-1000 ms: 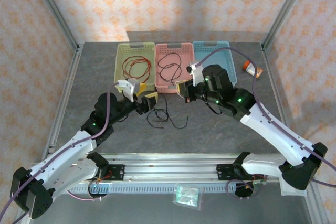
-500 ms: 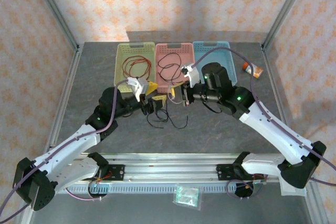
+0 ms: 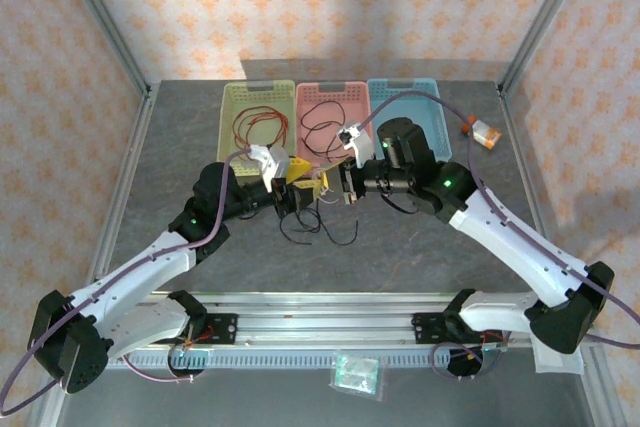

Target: Untangle the cables

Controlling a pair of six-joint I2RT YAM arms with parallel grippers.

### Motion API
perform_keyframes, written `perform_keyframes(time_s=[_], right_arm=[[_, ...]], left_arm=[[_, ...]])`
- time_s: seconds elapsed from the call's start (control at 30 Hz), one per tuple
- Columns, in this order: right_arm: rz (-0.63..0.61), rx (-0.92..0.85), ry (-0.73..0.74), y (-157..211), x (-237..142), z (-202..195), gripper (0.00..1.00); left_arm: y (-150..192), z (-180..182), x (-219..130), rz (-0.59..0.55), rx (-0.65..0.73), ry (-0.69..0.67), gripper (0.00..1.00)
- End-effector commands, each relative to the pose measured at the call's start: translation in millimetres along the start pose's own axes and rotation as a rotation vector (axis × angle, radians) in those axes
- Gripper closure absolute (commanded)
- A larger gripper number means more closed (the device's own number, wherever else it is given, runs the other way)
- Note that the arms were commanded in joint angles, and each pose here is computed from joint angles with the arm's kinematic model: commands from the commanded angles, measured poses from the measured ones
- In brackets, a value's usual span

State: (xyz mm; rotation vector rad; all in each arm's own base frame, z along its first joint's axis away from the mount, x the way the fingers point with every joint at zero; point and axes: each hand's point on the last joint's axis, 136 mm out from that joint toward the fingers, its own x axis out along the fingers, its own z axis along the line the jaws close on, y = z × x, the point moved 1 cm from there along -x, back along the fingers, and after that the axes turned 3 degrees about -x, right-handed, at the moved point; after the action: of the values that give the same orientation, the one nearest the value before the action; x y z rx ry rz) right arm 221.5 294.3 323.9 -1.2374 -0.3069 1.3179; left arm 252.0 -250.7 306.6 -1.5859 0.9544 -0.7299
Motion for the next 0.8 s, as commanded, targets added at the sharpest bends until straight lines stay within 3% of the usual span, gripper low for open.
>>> perform_keyframes(time_s=[0.0,0.3,0.77], right_arm=[[-0.042,-0.034,-0.043,-15,-9,13,1.00],[-0.061,-0.048,-0.082,-20,-14,22,1.00],[-0.108,-0.061,0.016,-28,-27,12,1.00]], left_arm=[[-23,-9,3,-0.060,0.034,0.037,0.53],[-13,-4,9,-0.034,0.024,0.033,0.56],[-6,2,6,-0.024,0.040,-0.009,0.56]])
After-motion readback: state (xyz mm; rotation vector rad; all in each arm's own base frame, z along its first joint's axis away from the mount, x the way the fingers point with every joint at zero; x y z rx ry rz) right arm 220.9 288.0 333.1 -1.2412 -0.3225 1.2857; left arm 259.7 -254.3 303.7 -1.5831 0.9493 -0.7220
